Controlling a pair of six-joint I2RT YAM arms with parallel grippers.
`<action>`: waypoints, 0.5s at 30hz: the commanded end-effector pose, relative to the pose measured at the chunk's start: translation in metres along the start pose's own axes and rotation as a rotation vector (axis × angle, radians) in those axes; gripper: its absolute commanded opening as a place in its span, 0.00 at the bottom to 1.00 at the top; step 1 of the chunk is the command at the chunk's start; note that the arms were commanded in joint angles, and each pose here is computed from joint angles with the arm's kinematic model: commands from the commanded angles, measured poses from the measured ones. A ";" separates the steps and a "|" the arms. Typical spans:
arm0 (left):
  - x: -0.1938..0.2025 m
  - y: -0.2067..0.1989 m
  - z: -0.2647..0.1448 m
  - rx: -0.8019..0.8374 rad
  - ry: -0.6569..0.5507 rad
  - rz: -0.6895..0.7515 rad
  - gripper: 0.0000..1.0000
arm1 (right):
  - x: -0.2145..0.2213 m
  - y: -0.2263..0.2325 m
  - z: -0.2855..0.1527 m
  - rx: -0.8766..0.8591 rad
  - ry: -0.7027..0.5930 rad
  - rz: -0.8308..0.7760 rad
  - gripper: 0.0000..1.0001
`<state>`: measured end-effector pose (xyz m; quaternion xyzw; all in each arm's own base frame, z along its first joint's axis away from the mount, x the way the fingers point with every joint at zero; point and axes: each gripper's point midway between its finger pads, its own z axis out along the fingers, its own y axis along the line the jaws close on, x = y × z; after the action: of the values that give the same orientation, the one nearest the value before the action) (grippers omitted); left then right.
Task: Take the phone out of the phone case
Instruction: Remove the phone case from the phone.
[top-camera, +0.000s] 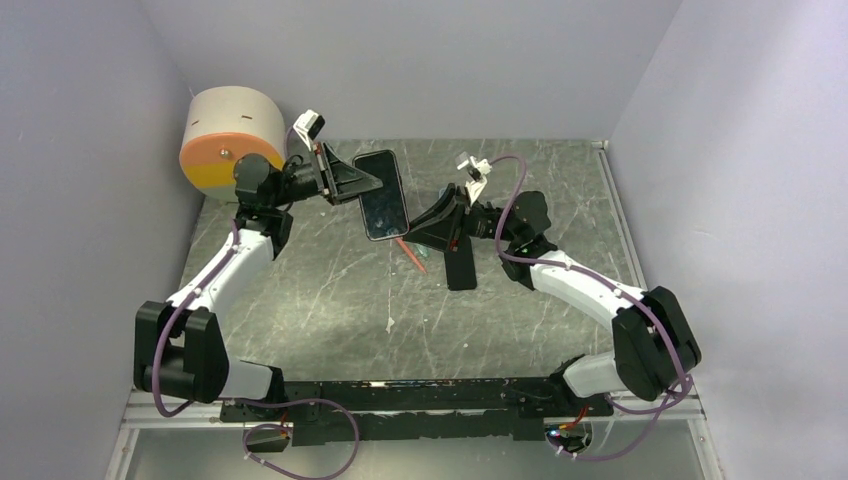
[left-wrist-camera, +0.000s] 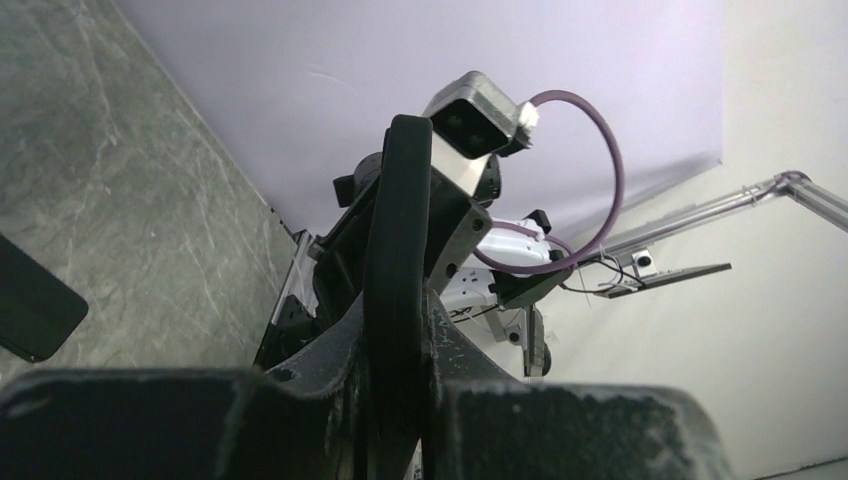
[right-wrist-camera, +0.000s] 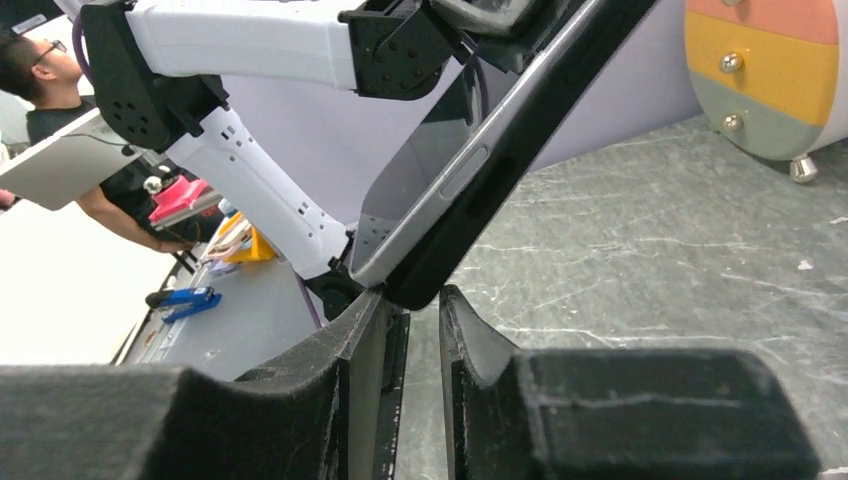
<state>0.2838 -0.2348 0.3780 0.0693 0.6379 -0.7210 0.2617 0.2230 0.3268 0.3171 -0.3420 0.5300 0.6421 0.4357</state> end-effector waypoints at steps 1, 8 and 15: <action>0.022 -0.029 0.007 0.015 0.085 0.090 0.02 | -0.038 -0.004 0.007 0.044 -0.077 -0.020 0.28; 0.026 -0.023 0.012 0.014 0.104 0.085 0.03 | -0.052 -0.009 0.014 0.067 -0.096 0.024 0.28; 0.032 -0.012 0.015 -0.008 0.126 0.065 0.02 | -0.067 -0.004 0.019 0.031 -0.139 0.049 0.27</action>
<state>0.2820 -0.2449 0.3744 0.0818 0.6540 -0.7004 0.2738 0.2326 0.3335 0.3160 -0.3007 0.5770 0.6618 0.3724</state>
